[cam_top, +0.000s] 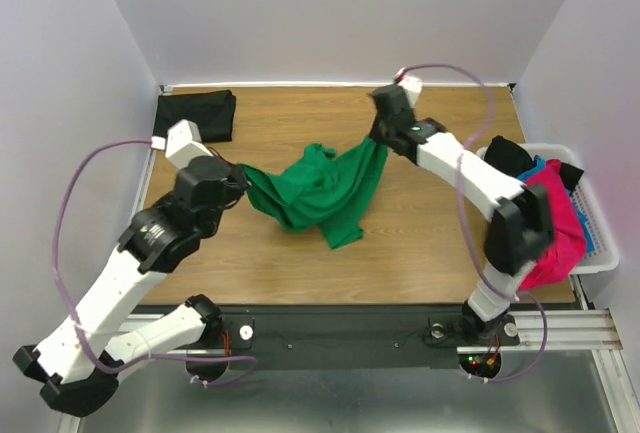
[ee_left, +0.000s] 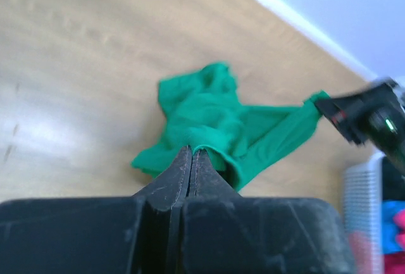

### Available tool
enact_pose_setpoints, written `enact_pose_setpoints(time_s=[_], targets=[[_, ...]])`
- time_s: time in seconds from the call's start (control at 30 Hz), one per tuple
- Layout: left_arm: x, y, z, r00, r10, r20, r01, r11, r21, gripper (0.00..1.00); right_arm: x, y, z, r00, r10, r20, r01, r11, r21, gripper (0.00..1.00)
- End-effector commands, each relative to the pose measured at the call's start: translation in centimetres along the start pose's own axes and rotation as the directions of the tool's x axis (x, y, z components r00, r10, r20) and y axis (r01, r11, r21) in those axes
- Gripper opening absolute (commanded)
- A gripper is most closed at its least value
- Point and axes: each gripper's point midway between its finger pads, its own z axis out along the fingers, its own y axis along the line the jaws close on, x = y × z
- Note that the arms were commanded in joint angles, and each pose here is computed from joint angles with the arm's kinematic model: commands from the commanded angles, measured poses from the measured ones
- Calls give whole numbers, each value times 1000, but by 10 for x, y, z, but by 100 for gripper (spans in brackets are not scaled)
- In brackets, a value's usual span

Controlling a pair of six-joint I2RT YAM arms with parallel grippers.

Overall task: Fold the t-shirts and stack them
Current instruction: Flatten the tshirt out

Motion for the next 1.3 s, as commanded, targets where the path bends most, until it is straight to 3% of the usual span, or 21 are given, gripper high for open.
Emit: enact_pose_setpoints(time_s=[0.0, 0.17, 0.4, 0.57, 0.73, 0.93, 1.1, 1.27], targets=[[-87, -22, -46, 974, -107, 200, 89, 991, 95, 0, -136, -20, -130, 916, 132, 378, -117, 991, -63, 0], [-161, -48, -114, 930, -192, 313, 93, 948, 303, 0, -205, -60, -257, 780, 242, 577, -182, 970, -162, 0], [-222, -68, -196, 881, -281, 381, 41, 847, 531, 0, -247, -76, -387, 668, 378, 641, -127, 907, -401, 0], [-248, -91, -264, 865, -337, 371, -49, 680, 731, 0, -256, -71, -458, 640, 466, 611, -40, 815, -579, 0], [-260, -103, -310, 865, -349, 362, -123, 551, 825, 0, -252, -79, -529, 613, 538, 578, 52, 703, -709, 0], [-263, -102, -365, 857, -377, 350, -200, 383, 902, 0, -234, -86, -563, 629, 566, 532, 96, 623, -777, 0], [-262, -100, -356, 854, -371, 366, -196, 423, 885, 0, -228, -100, -576, 609, 585, 537, 96, 617, -781, 0], [-259, -105, -268, 851, -339, 400, -82, 667, 740, 0, -233, -91, -509, 641, 515, 570, 0, 742, -670, 0]])
